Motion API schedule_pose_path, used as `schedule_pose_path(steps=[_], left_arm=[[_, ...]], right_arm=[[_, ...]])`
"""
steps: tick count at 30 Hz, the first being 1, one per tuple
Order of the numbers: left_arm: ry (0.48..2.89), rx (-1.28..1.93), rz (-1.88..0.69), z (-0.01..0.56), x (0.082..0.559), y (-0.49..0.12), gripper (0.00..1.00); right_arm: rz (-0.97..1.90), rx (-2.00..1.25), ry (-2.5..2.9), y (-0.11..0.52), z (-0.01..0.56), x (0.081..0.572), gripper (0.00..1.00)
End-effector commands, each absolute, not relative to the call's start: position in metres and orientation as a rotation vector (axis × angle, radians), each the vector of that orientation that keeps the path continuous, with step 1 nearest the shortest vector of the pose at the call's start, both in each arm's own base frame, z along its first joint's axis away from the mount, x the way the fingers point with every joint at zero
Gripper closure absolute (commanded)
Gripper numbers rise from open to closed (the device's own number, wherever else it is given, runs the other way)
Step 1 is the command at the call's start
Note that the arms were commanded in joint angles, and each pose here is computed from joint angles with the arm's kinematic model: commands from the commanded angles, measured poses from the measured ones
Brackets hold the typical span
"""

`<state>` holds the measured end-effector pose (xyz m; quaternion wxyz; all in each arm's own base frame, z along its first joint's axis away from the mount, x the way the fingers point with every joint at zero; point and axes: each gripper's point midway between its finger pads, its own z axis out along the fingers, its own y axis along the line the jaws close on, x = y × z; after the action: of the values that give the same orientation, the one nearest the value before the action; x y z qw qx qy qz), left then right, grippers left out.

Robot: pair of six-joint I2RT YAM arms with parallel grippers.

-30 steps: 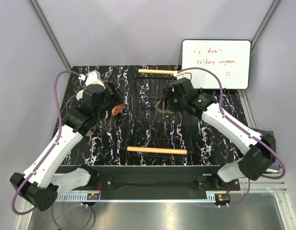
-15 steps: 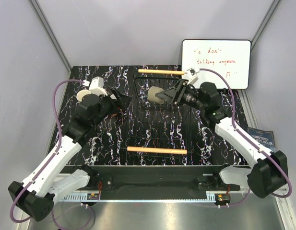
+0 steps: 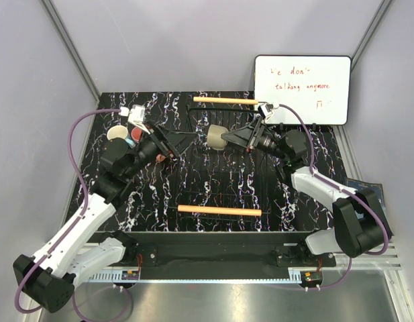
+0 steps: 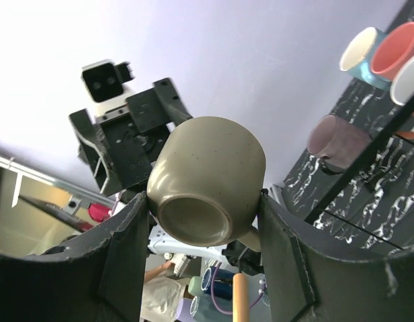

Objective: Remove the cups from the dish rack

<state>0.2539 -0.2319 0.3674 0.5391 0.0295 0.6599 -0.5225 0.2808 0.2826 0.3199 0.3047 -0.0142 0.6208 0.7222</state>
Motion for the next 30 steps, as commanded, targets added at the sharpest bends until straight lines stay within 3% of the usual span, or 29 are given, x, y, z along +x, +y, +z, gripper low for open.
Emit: schedule_pose_path(steps=[1,22,25,30], left_arm=[[1.485,0.19,-1.417,0.383,0.238,-0.253,0.21],[1.521,0.232,-1.565,0.366,0.226,-0.292,0.28],[1.533,0.242,-1.581,0.361,0.224,-0.298,0.37],[1.534,0.262,-1.597,0.359,0.221,-0.306,0.62]], right_arm=[[1.96,-0.181,1.48,0.278,0.357,0.263,1.0],[1.993,-0.209,1.494,0.292,0.35,0.261,1.0],[1.997,-0.211,1.498,0.293,0.349,0.26,1.0],[1.998,-0.213,1.5,0.295,0.348,0.26,1.0]])
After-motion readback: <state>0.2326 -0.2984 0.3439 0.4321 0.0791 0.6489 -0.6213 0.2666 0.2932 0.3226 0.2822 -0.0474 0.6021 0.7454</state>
